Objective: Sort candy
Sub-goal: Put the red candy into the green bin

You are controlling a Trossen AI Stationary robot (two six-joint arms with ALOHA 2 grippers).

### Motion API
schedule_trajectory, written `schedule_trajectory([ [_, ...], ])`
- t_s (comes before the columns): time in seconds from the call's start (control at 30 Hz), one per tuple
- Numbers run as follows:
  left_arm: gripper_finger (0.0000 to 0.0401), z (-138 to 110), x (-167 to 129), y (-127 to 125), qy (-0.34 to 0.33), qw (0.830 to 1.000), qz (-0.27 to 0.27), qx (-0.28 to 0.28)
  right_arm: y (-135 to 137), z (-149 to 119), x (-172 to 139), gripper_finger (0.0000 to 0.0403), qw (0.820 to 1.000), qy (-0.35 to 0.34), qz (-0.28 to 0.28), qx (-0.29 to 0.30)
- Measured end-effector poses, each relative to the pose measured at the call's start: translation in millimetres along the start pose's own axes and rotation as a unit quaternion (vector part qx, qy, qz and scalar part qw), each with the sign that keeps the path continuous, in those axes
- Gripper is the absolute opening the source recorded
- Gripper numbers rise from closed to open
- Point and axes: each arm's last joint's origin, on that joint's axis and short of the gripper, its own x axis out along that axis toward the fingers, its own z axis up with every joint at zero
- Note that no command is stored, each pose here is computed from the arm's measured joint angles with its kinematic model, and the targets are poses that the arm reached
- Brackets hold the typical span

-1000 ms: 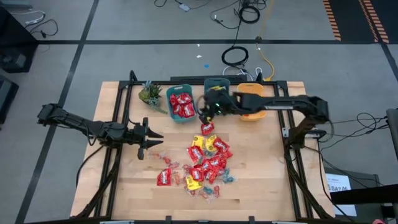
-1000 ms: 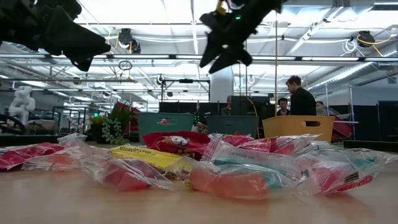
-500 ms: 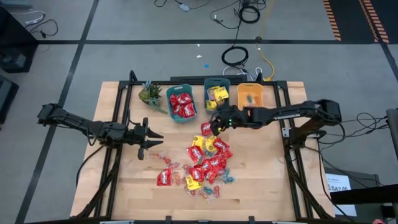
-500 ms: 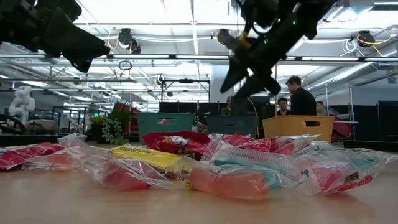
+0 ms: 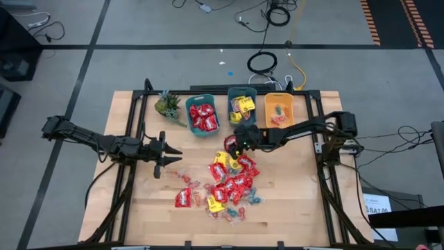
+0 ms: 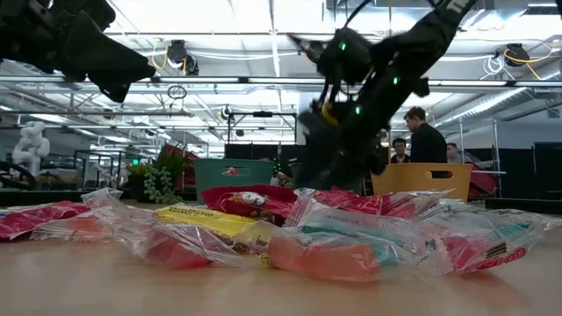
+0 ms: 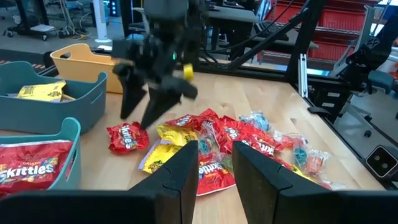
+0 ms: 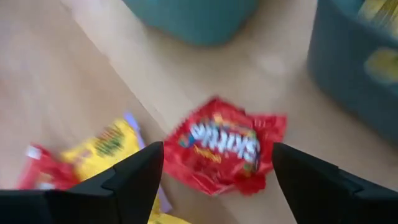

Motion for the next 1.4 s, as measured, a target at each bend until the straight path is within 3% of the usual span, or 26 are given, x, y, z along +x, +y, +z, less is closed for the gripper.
schedule_trajectory([
  [0.2, 0.0107, 0, 0, 0, 0.0, 1.0, 0.0, -0.024, -5, -16, 25, 0.0286, 0.999, 0.019, -0.037, 0.004],
  [0.3, 0.0107, 0, 0, 0, 0.0, 1.0, 0.0, -0.026, -5, -20, 29, 0.0253, 0.999, 0.026, -0.044, -0.004],
  [0.4, 0.0107, 0, 0, 0, 0.0, 1.0, 0.0, -0.026, 0, -21, 25, 0.0181, 0.998, 0.024, -0.042, -0.027],
  [0.53, 0.0107, 0, 0, 0, 0.001, 1.0, 0.0, -0.025, 8, -19, 14, 0.0045, 0.999, 0.032, -0.004, -0.015],
  [0.6, 0.0107, 0, 0, 0, 0.001, 1.0, 0.0, -0.025, 12, -12, 3, 0.0016, 1.0, 0.024, 0.019, -0.005],
  [0.7, 0.0107, 0, 0, 0, 0.001, 1.0, 0.0, -0.025, 20, 11, -17, 0.0018, 0.999, -0.017, 0.039, 0.002],
  [0.87, 0.0107, 0, 0, 0, 0.001, 1.0, 0.001, -0.024, 45, 59, -54, 0.0004, 0.99, -0.098, 0.083, -0.05],
  [1.0, 0.0107, 0, 0, 0, 0.001, 1.0, 0.001, -0.024, 55, 102, -67, 0.0002, 0.981, -0.159, 0.079, -0.075],
  [1.2, 0.0107, 0, 0, 0, 0.002, 1.0, 0.001, -0.024, 52, 152, -40, 0.0002, 0.986, -0.141, 0.038, -0.082],
  [1.4, 0.0107, 0, 0, 0, 0.001, 1.0, 0.001, -0.025, 44, 159, 16, 0.0038, 0.994, -0.046, 0.03, -0.09],
])
